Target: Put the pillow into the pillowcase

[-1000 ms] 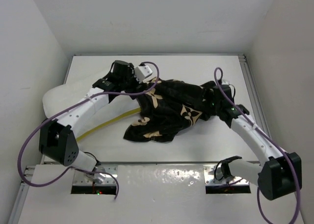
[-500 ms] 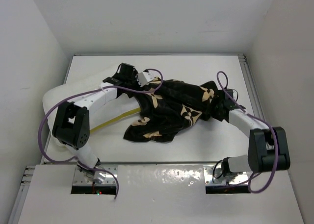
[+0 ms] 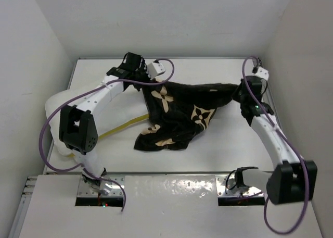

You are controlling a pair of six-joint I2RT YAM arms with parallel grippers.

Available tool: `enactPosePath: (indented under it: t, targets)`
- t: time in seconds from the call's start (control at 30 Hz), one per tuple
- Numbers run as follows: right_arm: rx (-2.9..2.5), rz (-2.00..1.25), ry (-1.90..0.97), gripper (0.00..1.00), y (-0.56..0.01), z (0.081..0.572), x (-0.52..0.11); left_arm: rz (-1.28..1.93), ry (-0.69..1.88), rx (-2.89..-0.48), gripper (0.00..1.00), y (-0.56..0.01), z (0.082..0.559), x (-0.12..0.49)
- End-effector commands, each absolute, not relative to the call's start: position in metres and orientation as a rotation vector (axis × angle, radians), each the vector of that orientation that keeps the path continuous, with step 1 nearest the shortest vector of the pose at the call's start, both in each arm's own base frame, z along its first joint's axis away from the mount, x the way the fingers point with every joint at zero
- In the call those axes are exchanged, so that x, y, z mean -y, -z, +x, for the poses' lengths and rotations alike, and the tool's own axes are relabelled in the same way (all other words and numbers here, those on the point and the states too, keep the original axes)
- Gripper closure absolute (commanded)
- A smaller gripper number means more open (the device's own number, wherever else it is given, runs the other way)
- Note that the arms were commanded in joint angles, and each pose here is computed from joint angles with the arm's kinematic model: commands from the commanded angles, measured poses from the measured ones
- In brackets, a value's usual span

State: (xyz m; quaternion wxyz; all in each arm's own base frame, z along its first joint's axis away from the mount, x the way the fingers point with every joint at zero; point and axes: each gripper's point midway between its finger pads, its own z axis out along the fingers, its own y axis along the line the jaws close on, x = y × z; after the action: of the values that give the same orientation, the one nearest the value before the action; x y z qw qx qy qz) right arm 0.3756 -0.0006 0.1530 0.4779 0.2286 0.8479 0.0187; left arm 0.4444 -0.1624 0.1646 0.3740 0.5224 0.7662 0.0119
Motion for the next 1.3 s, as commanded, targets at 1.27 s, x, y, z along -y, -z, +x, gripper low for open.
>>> enactPosePath:
  t: [1.27]
  targets:
    - [-1.717,0.415,0.103,1.0,-0.336,0.492,-0.01,0.985,0.534,-2.02,1.0,-0.232,0.377,0.235]
